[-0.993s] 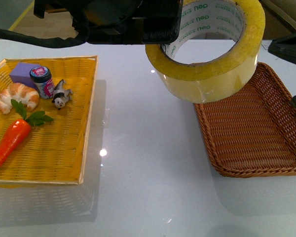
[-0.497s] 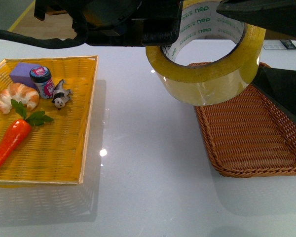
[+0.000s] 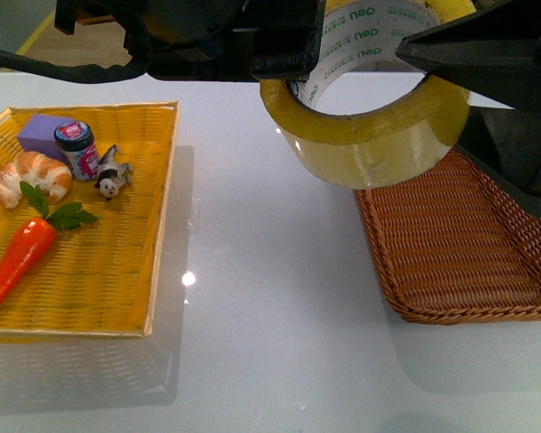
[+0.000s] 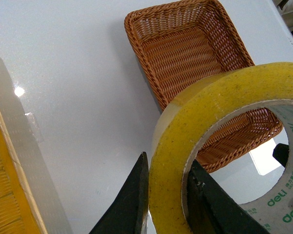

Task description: Move tape to another basket

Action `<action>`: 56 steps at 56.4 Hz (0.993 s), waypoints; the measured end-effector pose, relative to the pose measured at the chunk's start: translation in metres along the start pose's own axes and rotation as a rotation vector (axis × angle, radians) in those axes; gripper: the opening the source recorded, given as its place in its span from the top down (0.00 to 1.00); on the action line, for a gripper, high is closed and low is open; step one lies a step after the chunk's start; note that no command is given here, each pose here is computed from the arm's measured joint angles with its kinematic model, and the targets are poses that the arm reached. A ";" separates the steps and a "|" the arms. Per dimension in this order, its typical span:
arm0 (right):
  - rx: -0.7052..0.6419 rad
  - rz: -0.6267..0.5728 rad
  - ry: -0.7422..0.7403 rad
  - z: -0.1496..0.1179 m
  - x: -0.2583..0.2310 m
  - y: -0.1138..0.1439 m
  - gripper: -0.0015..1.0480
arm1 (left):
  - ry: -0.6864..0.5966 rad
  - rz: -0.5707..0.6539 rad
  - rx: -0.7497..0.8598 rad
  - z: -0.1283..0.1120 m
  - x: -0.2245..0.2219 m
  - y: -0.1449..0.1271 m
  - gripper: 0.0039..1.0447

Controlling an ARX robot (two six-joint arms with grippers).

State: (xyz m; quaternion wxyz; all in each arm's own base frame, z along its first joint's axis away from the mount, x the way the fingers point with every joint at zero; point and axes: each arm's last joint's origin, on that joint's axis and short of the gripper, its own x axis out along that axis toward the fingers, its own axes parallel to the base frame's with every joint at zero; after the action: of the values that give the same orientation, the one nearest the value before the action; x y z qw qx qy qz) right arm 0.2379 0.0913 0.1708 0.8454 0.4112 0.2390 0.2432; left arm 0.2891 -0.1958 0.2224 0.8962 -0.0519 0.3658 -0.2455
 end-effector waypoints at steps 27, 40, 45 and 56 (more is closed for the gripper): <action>0.025 -0.022 -0.008 0.002 -0.001 -0.004 0.54 | -0.078 -0.016 0.000 0.012 -0.023 -0.004 0.18; 0.041 -0.050 -0.030 0.005 -0.006 -0.012 0.54 | -0.205 -0.013 -0.009 0.018 -0.063 0.005 0.08; 0.045 -0.060 -0.038 0.007 -0.010 -0.014 0.54 | -0.277 -0.009 -0.019 0.016 -0.082 0.014 0.08; 0.057 -0.086 -0.066 0.013 -0.020 -0.024 0.55 | -0.780 0.451 0.049 -0.020 -0.122 0.050 0.39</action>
State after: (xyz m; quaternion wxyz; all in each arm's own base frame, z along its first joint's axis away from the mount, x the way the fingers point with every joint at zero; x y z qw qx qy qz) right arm 0.2356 0.0584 0.1628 0.8505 0.4321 0.2353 0.1858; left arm 0.2212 -0.0916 0.2711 0.9992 -0.0382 -0.0032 -0.0150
